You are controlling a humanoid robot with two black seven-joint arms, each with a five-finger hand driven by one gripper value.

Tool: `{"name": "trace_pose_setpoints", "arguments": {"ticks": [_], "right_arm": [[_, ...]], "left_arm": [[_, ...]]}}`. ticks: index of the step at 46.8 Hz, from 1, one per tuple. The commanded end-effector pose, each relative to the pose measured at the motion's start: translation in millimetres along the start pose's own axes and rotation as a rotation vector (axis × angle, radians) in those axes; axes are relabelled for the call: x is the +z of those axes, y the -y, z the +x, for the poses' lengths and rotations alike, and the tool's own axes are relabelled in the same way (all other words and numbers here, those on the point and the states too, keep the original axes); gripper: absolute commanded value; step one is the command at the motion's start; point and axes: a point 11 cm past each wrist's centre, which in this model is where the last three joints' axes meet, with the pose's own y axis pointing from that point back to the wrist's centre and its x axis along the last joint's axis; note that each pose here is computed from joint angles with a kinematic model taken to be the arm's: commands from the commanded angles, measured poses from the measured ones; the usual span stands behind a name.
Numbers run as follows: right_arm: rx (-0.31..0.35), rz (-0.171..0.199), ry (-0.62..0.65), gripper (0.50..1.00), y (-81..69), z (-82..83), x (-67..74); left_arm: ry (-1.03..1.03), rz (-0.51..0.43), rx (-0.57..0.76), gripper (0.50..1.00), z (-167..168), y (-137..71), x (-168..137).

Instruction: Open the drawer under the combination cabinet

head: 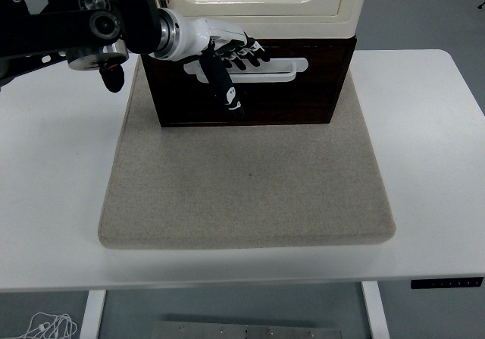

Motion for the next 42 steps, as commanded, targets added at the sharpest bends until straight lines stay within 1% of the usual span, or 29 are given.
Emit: {"name": "trace_pose_setpoints", "arguments": {"ticks": [1,16,27,42], "right_arm": [[0.001,0.001,0.0,0.928,-0.1,0.0,-0.9],[0.001,0.0,0.0,0.928,0.0,0.1,0.0],[0.001,0.0,0.0,0.926,0.0,0.1,0.0],[0.0,0.0,-0.001,0.926,0.0,0.0,0.1]], "left_arm": [[0.002,0.001,-0.003,1.0,-0.3,0.9,0.3],[0.001,0.019,-0.01,1.0,5.2,3.3,-6.1],[0.002,0.024,-0.034,1.0,-2.2,12.2,-8.1],[0.006,0.038,-0.028,1.0,5.1,14.0,-12.9]]}}
